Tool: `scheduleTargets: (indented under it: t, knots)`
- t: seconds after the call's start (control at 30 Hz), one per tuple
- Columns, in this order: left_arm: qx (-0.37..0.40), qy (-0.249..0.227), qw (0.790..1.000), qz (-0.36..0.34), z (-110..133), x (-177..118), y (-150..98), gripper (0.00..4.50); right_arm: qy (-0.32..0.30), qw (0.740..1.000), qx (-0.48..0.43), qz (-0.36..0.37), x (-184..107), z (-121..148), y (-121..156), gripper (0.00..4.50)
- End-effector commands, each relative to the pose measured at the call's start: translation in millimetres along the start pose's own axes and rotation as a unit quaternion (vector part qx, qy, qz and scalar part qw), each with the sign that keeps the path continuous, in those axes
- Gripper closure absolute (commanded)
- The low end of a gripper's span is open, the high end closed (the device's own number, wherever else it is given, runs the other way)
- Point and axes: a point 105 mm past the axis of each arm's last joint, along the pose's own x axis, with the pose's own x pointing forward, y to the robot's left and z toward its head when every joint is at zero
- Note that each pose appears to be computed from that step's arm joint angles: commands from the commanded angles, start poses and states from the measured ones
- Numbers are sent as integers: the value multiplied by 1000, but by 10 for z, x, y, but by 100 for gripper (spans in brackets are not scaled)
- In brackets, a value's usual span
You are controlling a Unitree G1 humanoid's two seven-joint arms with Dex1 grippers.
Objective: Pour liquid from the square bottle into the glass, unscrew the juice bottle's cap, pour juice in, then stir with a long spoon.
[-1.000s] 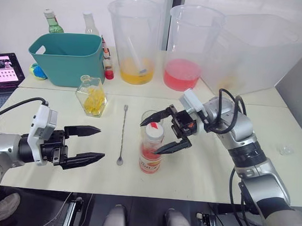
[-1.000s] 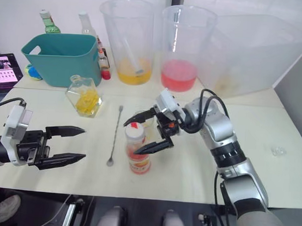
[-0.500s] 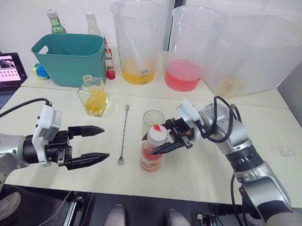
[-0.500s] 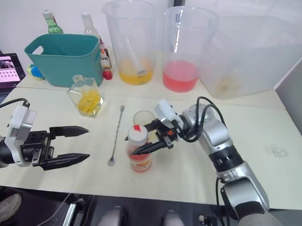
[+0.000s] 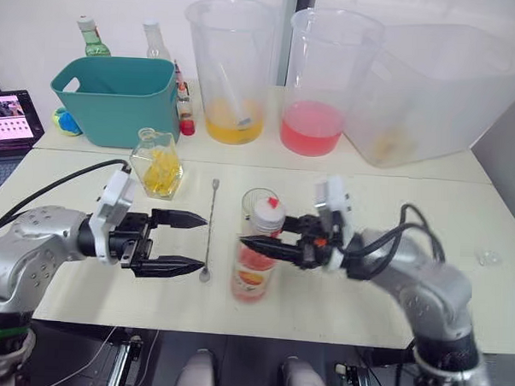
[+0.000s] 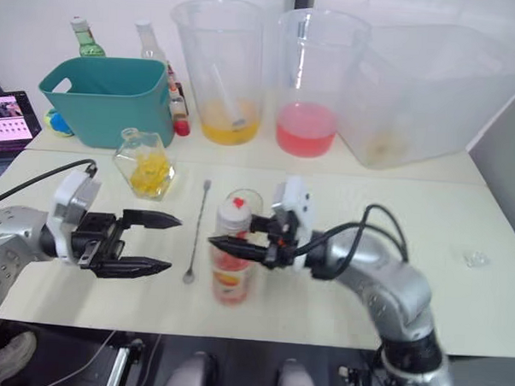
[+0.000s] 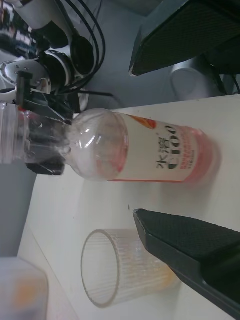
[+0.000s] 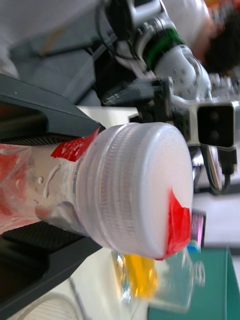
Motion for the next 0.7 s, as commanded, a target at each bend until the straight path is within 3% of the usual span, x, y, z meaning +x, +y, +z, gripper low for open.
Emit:
scheduleTargets:
  t: [0.03, 0.27, 0.6, 0.67, 0.7]
  knots:
    - [16, 2, 999, -31, 11, 85, 39, 0, -25, 994, -29, -100, -60, 100, -69, 311]
    - [25, 13, 998, -61, 49, 103, 116, 0, -11, 985, -53, -164, -97, 105, -145, 311]
    - [63, 22, 997, -40, 57, 47, 179, 0, 0, 990, -44, -137, -61, 39, -73, 311]
    - [68, 21, 997, -26, 55, -5, 191, 0, 2, 991, -46, -127, -66, 44, -74, 207]
    - [73, 24, 997, -16, 45, -47, 173, 0, 2, 992, -50, -119, -87, 66, -91, 176]
